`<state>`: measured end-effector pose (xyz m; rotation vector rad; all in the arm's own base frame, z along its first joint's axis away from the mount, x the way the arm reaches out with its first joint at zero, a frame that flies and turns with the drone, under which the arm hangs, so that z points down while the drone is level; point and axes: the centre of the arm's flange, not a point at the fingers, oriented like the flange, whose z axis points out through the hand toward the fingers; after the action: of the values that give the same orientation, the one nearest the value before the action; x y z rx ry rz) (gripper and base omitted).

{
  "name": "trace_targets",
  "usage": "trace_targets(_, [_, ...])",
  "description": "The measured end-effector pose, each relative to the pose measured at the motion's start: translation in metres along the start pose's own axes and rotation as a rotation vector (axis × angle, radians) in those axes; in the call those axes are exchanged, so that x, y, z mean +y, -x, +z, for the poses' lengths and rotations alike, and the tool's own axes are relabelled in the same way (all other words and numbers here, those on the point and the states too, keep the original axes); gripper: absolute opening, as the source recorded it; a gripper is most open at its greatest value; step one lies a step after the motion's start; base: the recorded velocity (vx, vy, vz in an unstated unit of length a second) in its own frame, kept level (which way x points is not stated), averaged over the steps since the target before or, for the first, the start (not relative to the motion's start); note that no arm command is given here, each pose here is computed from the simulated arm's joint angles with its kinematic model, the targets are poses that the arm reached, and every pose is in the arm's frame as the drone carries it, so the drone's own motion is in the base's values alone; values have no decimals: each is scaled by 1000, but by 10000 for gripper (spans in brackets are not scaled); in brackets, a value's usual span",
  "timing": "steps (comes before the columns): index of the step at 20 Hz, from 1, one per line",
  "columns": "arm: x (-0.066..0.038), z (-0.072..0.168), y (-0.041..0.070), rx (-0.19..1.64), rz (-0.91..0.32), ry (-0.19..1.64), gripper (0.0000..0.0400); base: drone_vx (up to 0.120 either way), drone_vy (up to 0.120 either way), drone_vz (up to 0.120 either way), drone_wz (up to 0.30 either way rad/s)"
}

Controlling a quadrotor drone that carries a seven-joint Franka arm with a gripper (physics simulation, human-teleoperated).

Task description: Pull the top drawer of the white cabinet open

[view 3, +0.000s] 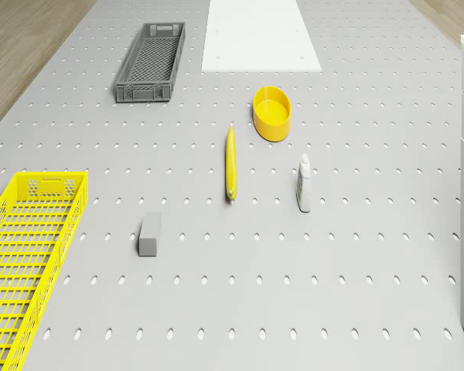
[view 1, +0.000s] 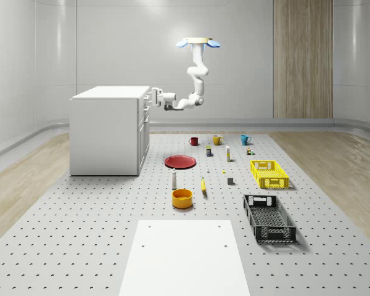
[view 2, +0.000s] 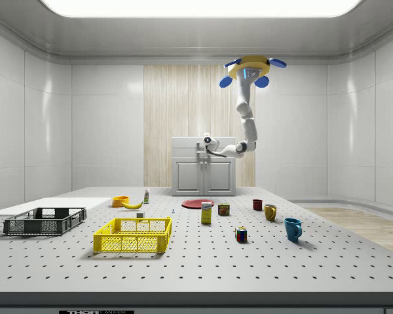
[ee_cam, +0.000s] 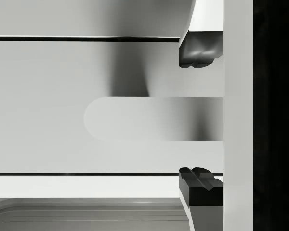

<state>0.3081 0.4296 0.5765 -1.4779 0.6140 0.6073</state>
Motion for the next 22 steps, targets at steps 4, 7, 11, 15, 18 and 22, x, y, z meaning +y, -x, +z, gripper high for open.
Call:
trace_targets(4, [0,0,0,0,0,0,305,0,0,0,0])
trace_targets(7, [0,0,0,0,0,0,305,0,0,0,0])
trace_targets(11, [0,0,0,0,0,0,305,0,0,0,0])
trace_targets(15, [0,0,0,0,0,0,305,0,0,0,0])
trace_targets(18, [-2,1,-2,0,0,0,305,0,0,0,0])
trace_targets(22, [-9,0,-9,0,0,0,305,0,0,0,0])
